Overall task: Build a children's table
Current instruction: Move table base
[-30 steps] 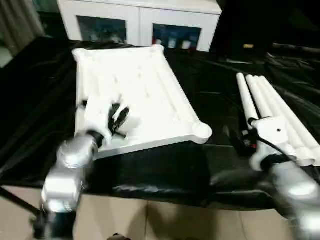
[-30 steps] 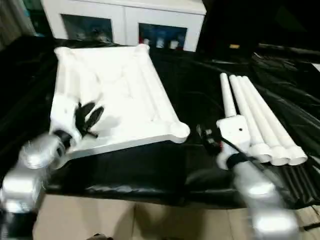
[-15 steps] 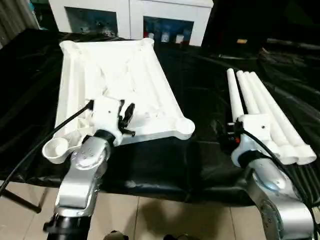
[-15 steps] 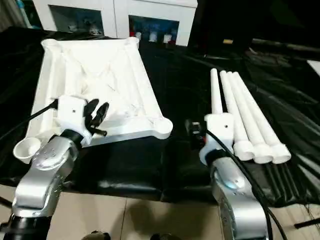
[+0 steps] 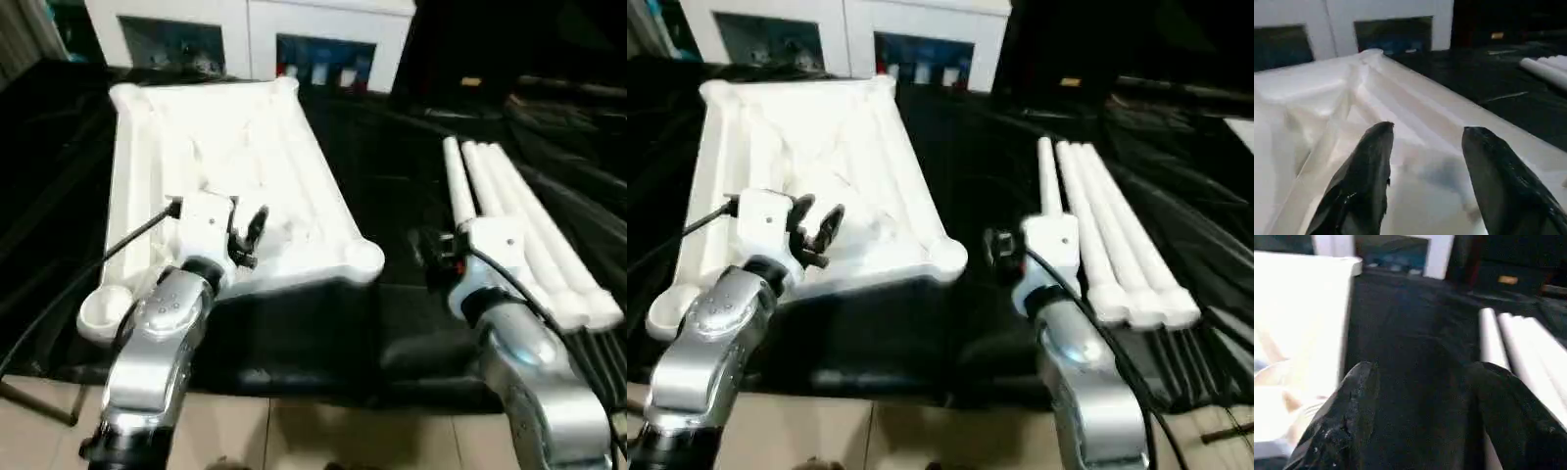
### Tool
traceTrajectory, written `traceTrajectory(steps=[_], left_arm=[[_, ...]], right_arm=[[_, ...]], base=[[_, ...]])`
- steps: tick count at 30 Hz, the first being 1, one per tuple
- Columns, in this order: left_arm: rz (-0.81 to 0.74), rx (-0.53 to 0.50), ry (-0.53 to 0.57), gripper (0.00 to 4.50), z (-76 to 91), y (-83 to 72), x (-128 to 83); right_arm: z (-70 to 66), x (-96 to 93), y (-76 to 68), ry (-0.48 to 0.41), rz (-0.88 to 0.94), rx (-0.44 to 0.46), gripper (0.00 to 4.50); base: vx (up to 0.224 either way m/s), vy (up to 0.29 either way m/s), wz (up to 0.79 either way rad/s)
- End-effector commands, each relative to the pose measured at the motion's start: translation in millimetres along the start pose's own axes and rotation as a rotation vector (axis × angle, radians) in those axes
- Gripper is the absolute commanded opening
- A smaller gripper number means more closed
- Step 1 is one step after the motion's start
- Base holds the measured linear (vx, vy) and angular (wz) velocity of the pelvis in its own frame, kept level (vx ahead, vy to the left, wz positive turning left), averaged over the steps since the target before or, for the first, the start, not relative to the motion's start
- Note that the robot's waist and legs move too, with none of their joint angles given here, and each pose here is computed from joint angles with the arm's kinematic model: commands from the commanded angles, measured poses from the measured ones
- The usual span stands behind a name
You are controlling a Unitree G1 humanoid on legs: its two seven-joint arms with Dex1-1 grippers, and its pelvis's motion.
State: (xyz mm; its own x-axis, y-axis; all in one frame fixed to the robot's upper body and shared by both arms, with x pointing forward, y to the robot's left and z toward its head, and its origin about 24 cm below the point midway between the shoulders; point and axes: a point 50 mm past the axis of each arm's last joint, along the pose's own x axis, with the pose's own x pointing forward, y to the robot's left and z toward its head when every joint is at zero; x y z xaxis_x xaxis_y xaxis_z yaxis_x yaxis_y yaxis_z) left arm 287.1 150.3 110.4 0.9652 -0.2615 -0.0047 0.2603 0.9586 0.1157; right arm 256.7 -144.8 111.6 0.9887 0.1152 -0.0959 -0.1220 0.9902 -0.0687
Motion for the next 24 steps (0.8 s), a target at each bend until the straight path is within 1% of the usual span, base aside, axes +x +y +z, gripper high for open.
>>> traceTrajectory(steps=[1, 3, 4, 6, 8, 9, 11, 12, 13, 14, 15, 16, 17, 18, 19, 20, 22, 24], left_arm=[[-0.059, 0.004, -0.016, 2.93, 3.9, -12.4, -1.1], [-0.077, 0.005, -0.017, 3.12, 3.9, -14.1, -2.4], [-0.111, -0.020, -0.052, 3.32, 6.6, -17.5, -5.2], [-0.145, -0.027, -0.055, 3.36, 7.4, -20.2, -7.1], [-0.208, -0.006, -0.035, 3.42, 5.0, -24.2, -10.0], [-0.235, 0.001, -0.030, 3.65, 4.1, -25.5, -11.4], [-0.319, -0.002, -0.011, 3.76, 1.7, -28.2, -15.2], [-0.356, -0.005, -0.002, 3.76, 1.1, -28.7, -16.7], [-0.370, 0.002, 0.005, 3.78, 0.9, -28.4, -17.0], [-0.370, 0.002, 0.005, 3.93, 0.9, -28.4, -17.0], [-0.418, 0.012, 0.014, 4.15, 1.9, -28.3, -18.2], [-0.435, 0.012, 0.017, 4.15, 2.4, -28.5, -18.4], [-0.448, 0.022, 0.022, 4.17, 2.6, -28.2, -18.4], [-0.474, 0.045, 0.034, 4.17, 3.1, -27.8, -18.4], [-0.525, 0.053, 0.046, 4.26, 5.1, -28.7, -18.9], [-0.538, 0.054, 0.049, 4.39, 5.6, -28.9, -19.1], [-0.615, 0.070, 0.069, 4.50, 9.3, -30.4, -19.3], [-0.702, 0.101, 0.103, 4.50, 12.6, -32.1, -20.7]], right_arm=[[-1.6, -0.9, -6.4, 0.013, -0.028, -0.012, 3.17], [-1.2, -0.7, -6.7, 0.014, -0.031, -0.017, 3.17], [-0.8, -1.2, -8.1, 0.022, -0.044, -0.033, 3.17], [-0.9, -1.2, -9.9, 0.043, -0.058, -0.046, 3.17], [-0.3, -0.6, -12.6, 0.075, -0.058, -0.086, 3.17], [-0.6, -0.1, -13.7, 0.092, -0.048, -0.080, 3.17], [-2.0, 1.3, -18.4, 0.151, -0.024, -0.044, 3.43], [-2.7, 2.0, -20.9, 0.177, -0.018, -0.036, 3.43], [-3.0, 3.1, -23.7, 0.193, -0.025, -0.051, 3.50], [-3.0, 3.1, -23.7, 0.193, -0.025, -0.051, 3.53], [-3.9, 7.0, -28.6, 0.235, -0.027, -0.065, 3.74], [-3.9, 8.6, -29.8, 0.246, -0.022, -0.064, 3.74], [-3.4, 10.8, -32.0, 0.254, -0.032, -0.064, 3.86], [-2.2, 15.4, -37.0, 0.271, -0.056, -0.064, 3.86], [-2.7, 21.6, -40.2, 0.308, -0.040, -0.084, 3.98], [-2.8, 23.1, -41.0, 0.319, -0.034, -0.089, 4.10], [-1.1, 34.4, -46.9, 0.358, -0.054, -0.058, 4.25], [-0.6, 46.8, -51.7, 0.392, -0.056, -0.037, 4.28]], base=[[0.181, -0.023, -0.32], [0.138, -0.008, -0.17], [0.097, 0.004, -0.17], [-0.107, 0.048, -0.13], [-0.068, 0.027, -0.06], [0.058, 0.049, 0.01], [0.027, 0.051, -0.02], [0.000, 0.000, 0.00], [0.000, 0.000, 0.00], [-0.061, -0.005, -0.03], [-0.072, -0.002, -0.04], [-0.072, -0.002, -0.04], [-0.078, 0.012, -0.11], [-0.081, 0.017, -0.11], [-0.081, 0.017, -0.11], [-0.076, 0.017, -0.08], [-0.063, 0.018, -0.07], [-0.027, 0.006, -0.02]])
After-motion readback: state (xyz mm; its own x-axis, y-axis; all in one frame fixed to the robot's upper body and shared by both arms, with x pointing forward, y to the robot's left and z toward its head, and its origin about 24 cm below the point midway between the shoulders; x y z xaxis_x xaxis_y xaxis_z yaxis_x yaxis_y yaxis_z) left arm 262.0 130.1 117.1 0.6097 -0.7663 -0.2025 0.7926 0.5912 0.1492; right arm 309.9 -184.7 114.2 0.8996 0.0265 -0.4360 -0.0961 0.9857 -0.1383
